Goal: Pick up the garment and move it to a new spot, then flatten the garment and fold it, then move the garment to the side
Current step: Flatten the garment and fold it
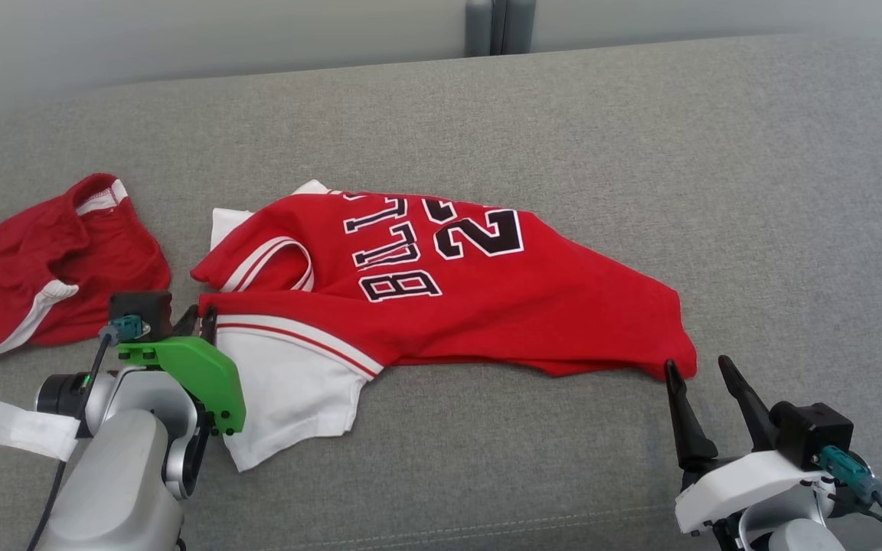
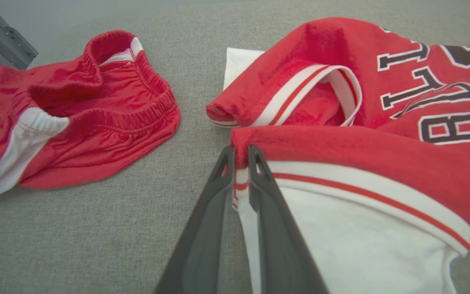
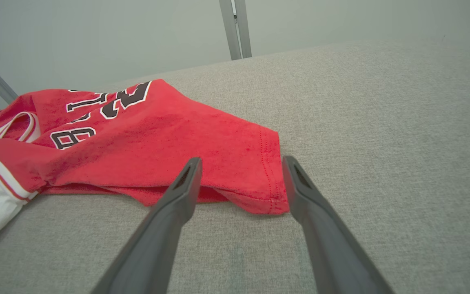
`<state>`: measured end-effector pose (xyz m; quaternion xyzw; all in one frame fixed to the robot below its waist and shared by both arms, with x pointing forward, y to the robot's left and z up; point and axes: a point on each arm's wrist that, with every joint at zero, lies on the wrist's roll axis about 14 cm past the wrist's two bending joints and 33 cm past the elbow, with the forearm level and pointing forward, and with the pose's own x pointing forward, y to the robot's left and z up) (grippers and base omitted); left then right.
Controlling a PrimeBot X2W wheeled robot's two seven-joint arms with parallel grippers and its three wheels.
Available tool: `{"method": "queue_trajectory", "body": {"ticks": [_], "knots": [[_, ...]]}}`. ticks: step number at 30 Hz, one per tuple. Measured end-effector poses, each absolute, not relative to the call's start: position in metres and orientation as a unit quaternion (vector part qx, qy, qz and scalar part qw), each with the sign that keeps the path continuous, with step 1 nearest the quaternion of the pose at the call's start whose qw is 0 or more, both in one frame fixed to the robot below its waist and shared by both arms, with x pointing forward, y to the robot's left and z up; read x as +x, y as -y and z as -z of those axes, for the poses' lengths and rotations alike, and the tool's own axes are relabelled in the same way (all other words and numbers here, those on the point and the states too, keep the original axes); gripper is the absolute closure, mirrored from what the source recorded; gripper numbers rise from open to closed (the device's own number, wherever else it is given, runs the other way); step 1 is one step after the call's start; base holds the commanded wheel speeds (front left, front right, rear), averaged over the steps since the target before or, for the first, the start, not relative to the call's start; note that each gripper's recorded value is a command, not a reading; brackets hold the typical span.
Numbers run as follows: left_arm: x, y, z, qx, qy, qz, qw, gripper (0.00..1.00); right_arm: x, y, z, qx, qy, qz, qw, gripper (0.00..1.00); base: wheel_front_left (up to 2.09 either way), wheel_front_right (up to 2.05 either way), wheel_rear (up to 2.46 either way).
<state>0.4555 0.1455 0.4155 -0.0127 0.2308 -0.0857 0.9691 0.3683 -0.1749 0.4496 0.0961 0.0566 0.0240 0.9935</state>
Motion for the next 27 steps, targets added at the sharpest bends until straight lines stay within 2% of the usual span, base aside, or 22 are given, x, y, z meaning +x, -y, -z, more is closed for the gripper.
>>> {"method": "queue_trajectory", "body": {"ticks": [8,15,27], "knots": [[0.458,-0.152,-0.42,-0.013,-0.207,0.071,0.976,0.0,0.367,0.177,-0.45,0.095,-0.058,-0.022,0.994,0.0,0.0,0.0,0.0],[0.441,-0.166,-0.457,-0.096,-0.092,0.018,0.991,0.0,0.361,0.176,-0.46,0.101,-0.041,-0.023,0.994,0.0,0.0,0.0,0.0],[0.386,-0.174,-0.498,-0.196,0.008,-0.008,0.98,0.0,0.356,0.163,-0.486,0.112,-0.003,-0.045,0.993,0.0,0.0,0.0,0.0]]}}
